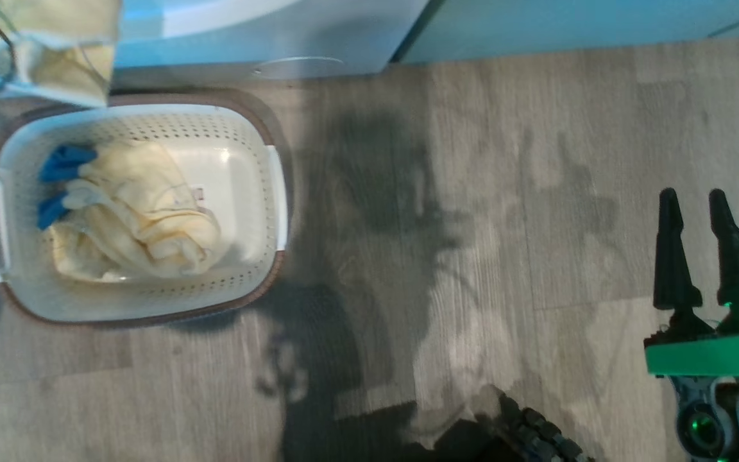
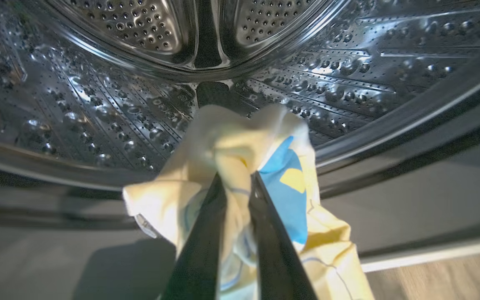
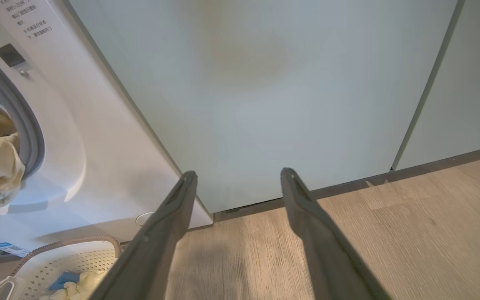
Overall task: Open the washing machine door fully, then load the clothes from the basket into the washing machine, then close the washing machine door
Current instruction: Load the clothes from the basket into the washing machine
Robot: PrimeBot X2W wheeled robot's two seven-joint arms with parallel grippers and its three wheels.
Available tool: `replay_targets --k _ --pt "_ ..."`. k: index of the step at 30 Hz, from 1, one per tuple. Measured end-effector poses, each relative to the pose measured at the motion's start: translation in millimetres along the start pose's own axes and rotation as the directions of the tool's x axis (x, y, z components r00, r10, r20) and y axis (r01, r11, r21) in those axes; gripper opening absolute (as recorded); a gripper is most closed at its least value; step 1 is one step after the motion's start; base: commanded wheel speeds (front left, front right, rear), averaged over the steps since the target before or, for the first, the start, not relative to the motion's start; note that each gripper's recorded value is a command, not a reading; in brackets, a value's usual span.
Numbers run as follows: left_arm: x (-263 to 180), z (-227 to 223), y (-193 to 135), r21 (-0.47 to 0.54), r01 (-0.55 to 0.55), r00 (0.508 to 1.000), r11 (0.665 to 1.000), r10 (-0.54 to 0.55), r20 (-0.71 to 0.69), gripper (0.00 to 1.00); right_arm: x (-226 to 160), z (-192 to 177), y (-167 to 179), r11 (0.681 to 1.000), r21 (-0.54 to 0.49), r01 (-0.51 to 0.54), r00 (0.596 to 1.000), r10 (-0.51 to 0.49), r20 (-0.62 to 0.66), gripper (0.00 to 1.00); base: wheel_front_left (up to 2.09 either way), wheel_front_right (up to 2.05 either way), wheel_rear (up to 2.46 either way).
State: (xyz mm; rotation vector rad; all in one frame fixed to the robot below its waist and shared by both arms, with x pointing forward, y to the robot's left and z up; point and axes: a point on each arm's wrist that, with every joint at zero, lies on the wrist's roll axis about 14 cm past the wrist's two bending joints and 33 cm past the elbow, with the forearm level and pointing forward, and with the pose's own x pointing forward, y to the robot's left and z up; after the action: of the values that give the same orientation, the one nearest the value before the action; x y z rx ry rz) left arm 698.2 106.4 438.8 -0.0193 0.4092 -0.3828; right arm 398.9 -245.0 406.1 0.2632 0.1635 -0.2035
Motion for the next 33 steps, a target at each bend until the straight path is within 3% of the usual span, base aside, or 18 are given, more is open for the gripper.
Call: replay_targets --k 11,17,23,30,33 --pt "49.1 4.3 10.6 0.042 -0.015 1.0 0.999 0.016 -0.012 0.0 -3.1 -7.3 -17.7 0.998 0.019 0.066 0.997 -0.066 -0.03 1.0 0.0 0.0 0.0" --pt "77.6 24.3 22.7 0.057 -0.054 0.991 0.997 0.046 0.128 0.0 -10.3 -15.3 -31.2 0.993 0.016 0.121 0.991 -0.119 -0.064 1.0 0.0 0.0 0.0" --pt "91.5 50.9 20.4 0.12 -0.085 0.949 0.989 0.043 0.313 0.0 -13.1 -18.6 -39.3 0.988 0.006 0.152 0.985 -0.151 -0.078 1.0 0.0 0.0 0.0" --pt "81.4 100.7 22.2 0.206 -0.176 0.83 0.963 0.032 0.558 0.0 -9.3 -21.3 -39.7 0.988 0.003 0.152 0.985 -0.152 -0.084 1.0 0.0 0.0 0.0" --pt "87.9 89.6 29.2 0.201 -0.18 0.85 0.963 0.05 0.525 0.0 -7.9 -24.4 -38.8 0.989 0.006 0.15 0.985 -0.149 -0.09 1.0 0.0 0.0 0.0"
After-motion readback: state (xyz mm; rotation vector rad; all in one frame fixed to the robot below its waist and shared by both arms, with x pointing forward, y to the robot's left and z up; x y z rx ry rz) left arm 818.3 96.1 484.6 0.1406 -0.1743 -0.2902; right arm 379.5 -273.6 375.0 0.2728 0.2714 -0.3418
